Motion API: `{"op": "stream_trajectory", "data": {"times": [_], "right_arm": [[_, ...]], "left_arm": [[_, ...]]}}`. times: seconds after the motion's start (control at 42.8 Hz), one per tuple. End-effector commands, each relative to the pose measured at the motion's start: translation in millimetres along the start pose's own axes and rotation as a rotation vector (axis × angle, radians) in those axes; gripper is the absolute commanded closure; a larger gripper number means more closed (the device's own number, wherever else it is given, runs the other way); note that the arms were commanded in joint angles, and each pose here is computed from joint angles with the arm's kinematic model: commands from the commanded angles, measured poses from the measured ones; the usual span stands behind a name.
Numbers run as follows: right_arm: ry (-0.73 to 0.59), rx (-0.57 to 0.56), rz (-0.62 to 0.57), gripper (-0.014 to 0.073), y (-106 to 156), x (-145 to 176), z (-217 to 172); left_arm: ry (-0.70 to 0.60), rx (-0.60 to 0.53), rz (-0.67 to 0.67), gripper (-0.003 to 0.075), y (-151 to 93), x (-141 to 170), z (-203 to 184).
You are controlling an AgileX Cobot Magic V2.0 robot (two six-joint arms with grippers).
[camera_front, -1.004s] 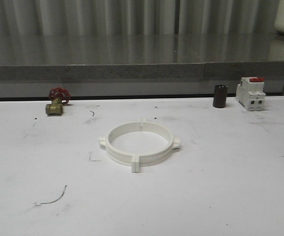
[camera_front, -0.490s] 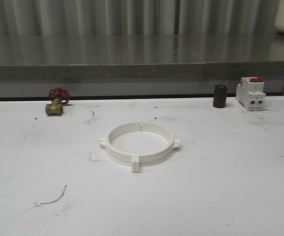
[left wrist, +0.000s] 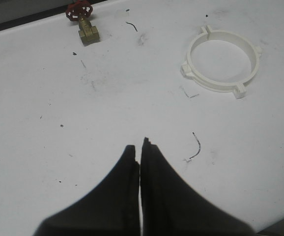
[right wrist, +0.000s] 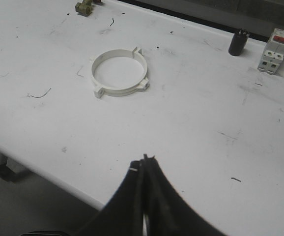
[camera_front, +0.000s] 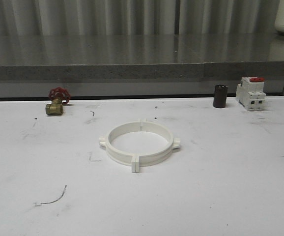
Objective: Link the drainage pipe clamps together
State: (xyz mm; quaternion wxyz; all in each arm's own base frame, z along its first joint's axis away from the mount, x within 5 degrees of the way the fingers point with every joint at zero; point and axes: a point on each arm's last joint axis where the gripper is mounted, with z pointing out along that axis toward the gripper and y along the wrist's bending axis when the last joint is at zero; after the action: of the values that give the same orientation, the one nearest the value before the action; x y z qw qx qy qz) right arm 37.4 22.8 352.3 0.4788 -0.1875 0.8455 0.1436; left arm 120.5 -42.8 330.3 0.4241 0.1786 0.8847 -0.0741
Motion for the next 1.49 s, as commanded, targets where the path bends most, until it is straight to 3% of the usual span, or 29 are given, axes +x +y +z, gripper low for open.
{"op": "stream_trajectory", "data": {"times": [0.0, 0.49, 0.817, 1.215, 1.471], "right_arm": [[-0.081, 0.012, -0.015, 0.0662, 0, -11, -3], [-0.079, 0.012, -0.015, 0.0662, 0, -11, -3], [-0.079, 0.012, -0.015, 0.0662, 0, -11, -3], [-0.079, 0.012, -0.015, 0.0662, 0, -11, -3], [-0.076, 0.012, -0.015, 0.0662, 0, -11, -3]], "left_arm": [[-0.103, -0.001, -0.01, 0.0741, 0, -13, -7], [-0.143, 0.002, -0.003, 0.0741, -2, -7, -12], [-0.451, -0.206, -0.08, 0.0741, 11, 62, -11], [-0.722, -0.386, -0.111, 0.0741, 13, 140, 16], [-0.717, -0.426, -0.138, 0.0741, 15, 147, 20]]}}
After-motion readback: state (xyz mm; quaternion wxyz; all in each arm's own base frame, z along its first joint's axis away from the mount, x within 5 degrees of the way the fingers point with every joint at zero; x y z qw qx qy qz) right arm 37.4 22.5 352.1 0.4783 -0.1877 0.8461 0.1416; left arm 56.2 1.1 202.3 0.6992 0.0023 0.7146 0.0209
